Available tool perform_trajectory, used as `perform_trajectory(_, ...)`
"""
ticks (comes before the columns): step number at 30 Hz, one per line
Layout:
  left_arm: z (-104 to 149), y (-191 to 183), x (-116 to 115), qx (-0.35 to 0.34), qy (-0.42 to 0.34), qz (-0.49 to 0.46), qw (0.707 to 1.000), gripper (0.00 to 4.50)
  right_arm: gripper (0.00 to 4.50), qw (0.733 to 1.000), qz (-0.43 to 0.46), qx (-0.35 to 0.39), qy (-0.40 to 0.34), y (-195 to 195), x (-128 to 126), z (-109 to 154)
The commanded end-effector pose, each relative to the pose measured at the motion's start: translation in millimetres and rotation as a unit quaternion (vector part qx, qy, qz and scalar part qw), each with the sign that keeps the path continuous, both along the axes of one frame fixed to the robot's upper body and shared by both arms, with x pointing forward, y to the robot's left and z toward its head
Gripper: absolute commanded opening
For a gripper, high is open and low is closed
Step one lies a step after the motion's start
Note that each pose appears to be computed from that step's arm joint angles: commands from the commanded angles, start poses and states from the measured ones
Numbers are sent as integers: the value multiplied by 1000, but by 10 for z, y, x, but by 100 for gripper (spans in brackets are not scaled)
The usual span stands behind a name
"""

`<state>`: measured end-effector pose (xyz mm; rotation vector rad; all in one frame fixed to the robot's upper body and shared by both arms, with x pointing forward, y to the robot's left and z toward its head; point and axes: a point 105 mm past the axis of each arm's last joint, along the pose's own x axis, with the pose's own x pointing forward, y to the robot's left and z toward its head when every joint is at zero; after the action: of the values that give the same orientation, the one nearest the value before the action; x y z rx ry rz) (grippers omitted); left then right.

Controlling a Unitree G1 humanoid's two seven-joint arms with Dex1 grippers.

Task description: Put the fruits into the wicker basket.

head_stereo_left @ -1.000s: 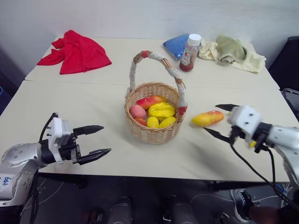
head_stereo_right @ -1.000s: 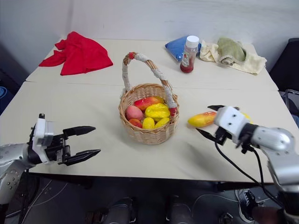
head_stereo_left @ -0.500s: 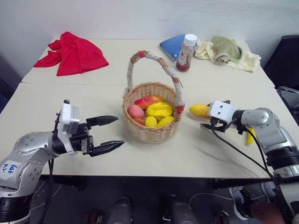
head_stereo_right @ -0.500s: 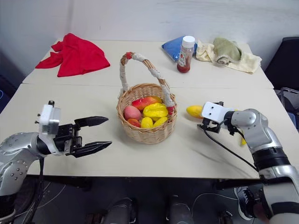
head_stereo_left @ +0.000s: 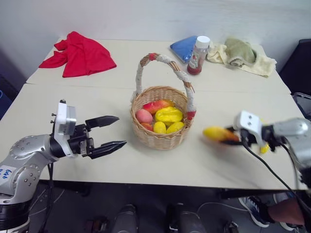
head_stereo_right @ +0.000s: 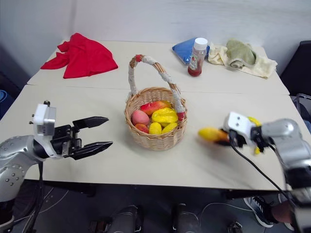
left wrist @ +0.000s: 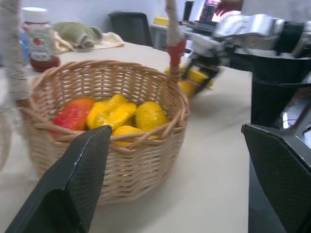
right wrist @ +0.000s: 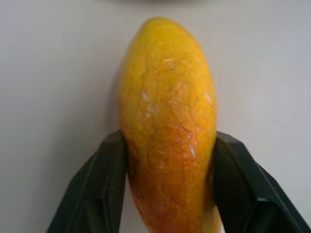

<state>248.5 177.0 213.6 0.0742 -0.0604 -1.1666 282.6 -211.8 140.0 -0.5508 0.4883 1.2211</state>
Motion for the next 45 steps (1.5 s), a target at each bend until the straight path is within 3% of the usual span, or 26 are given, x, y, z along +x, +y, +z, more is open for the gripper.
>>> perform_trajectory(1, 54, -1, -60, 1, -9, -14, 1000, 450, 197, 991, 81, 99, 38, 537, -384, 447)
perform_trajectory(4, 31, 11, -45, -5, -5, -9, 1000, 450, 197, 971, 120, 207, 9, 1055, -459, 734)
perform_trajectory(8, -19, 25, -56, -4, 0, -4, 1000, 450, 197, 951, 87, 292, -59, 1611, -242, 984)
perform_trajectory(11, -35, 57, -81, -1, 2, 2, 1000, 450, 197, 949, 25, 302, -83, 1842, -22, 1041)
perform_trajectory(14, -61, 76, -119, -2, 8, 8, 1000, 450, 197, 958, -48, 257, -120, 1940, 238, 918)
perform_trajectory(18, -87, 93, -159, 0, 11, 17, 1000, 450, 197, 954, -74, 258, -130, 1981, 318, 878)
perform_trajectory(24, -90, 108, -178, 1, 11, 21, 1000, 450, 399, 928, 0, 336, -159, 1990, 62, 1152)
perform_trajectory(26, -87, 96, -176, 1, 10, 19, 1000, 450, 447, 919, 24, 357, -163, 1886, -43, 1217)
perform_trajectory(30, -66, 36, -146, 2, 3, 3, 1000, 450, 447, 930, 66, 345, -109, 1489, -375, 1029)
perform_trajectory(33, -1, -12, -113, 5, -11, -11, 1000, 450, 447, 942, -8, 319, -109, 1033, -458, 830)
perform_trajectory(36, 55, -75, -61, 3, -21, -27, 999, 450, 447, 959, -74, 235, -142, 530, -550, 532)
perform_trajectory(39, 73, -168, -29, 3, -21, -52, 998, 450, 447, 932, -196, 239, -188, -31, -595, 432)
perform_trajectory(45, 63, -262, 78, 5, -24, -75, 997, 450, 447, 889, -348, 132, -267, -916, -1005, 80)
